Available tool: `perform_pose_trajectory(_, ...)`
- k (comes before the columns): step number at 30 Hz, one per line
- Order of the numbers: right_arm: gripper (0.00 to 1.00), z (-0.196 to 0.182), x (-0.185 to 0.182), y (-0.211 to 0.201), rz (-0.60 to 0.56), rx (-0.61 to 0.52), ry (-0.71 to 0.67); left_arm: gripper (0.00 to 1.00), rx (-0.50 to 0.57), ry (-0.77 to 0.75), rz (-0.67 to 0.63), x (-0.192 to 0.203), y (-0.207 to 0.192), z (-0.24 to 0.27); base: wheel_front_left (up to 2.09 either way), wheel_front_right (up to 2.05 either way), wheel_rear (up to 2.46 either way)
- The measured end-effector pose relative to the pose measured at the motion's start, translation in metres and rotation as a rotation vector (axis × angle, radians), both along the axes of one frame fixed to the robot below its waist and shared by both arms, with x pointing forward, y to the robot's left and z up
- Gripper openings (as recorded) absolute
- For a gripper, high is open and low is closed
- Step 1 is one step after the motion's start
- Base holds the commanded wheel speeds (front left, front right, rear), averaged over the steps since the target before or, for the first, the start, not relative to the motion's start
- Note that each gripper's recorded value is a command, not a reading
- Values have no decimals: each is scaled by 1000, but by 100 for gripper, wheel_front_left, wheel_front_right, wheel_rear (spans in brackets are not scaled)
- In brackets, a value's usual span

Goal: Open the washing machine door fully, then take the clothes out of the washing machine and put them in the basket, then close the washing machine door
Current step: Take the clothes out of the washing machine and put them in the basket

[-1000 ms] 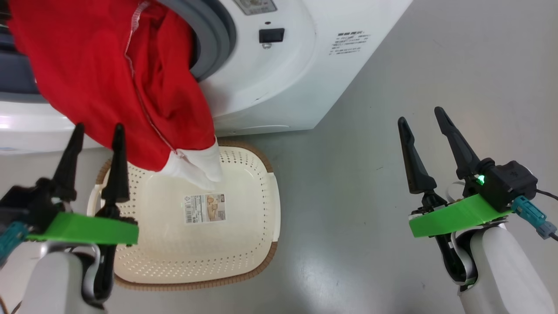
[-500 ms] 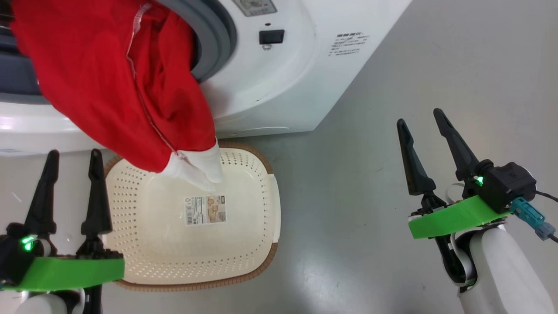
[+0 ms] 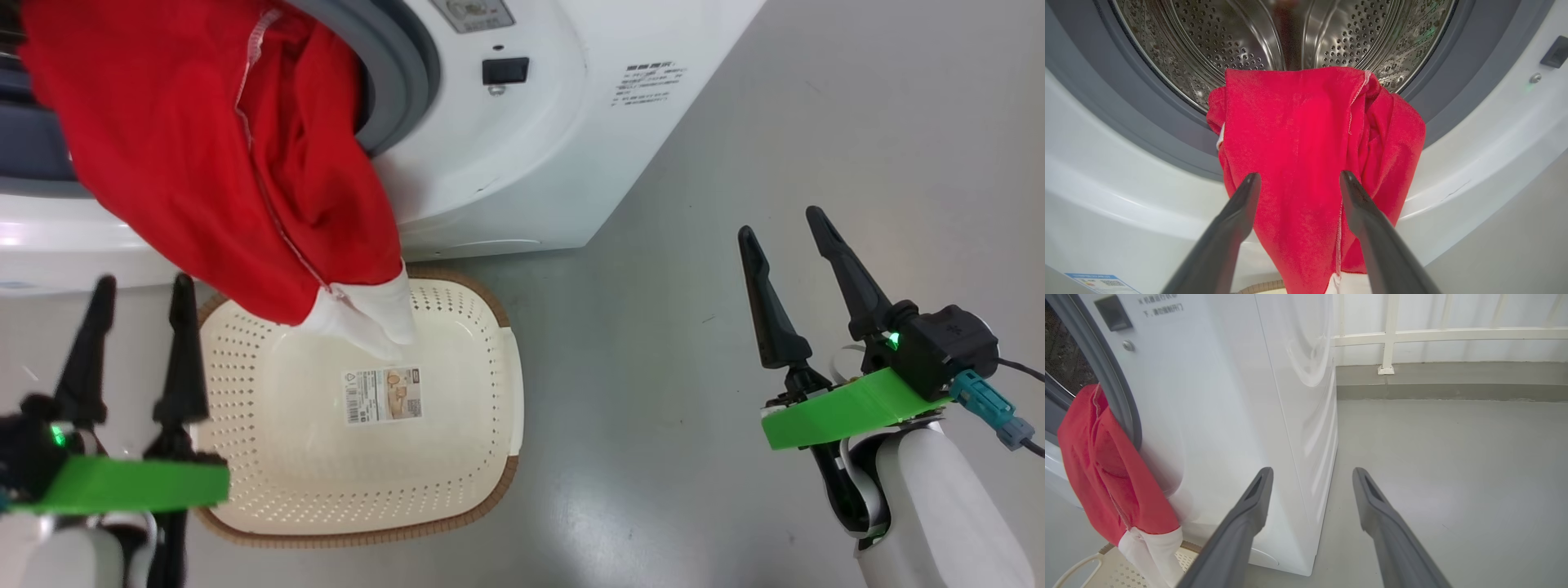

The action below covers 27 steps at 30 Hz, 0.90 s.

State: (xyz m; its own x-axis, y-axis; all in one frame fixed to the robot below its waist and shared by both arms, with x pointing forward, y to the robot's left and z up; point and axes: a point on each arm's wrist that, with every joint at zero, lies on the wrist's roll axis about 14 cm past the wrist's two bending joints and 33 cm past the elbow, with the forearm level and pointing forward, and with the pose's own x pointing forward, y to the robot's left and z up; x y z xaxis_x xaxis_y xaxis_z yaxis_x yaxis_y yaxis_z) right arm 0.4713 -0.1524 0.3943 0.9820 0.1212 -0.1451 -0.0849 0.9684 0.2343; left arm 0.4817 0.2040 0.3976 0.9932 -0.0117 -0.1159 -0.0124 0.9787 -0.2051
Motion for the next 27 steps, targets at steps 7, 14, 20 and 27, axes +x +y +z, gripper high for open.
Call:
perform_pose_trajectory(7, 100, -3, 0, -1, -2, 0, 8, 100, 25, -48, -18, 36, 5, 12, 0, 0, 0)
perform_pose_trajectory(14, 100, -10, -1, -1, -3, -1, 23, 100, 40, -51, -10, 71, 11, 12, 0, 0, 0)
perform_pose_trajectory(20, 100, -14, -1, -3, -7, -2, 33, 100, 56, -32, -18, 97, 13, 9, 0, 0, 0)
perform_pose_trajectory(27, 100, -18, 0, -4, -11, 0, 41, 100, 77, 37, -18, 115, 19, -4, 0, 0, 0)
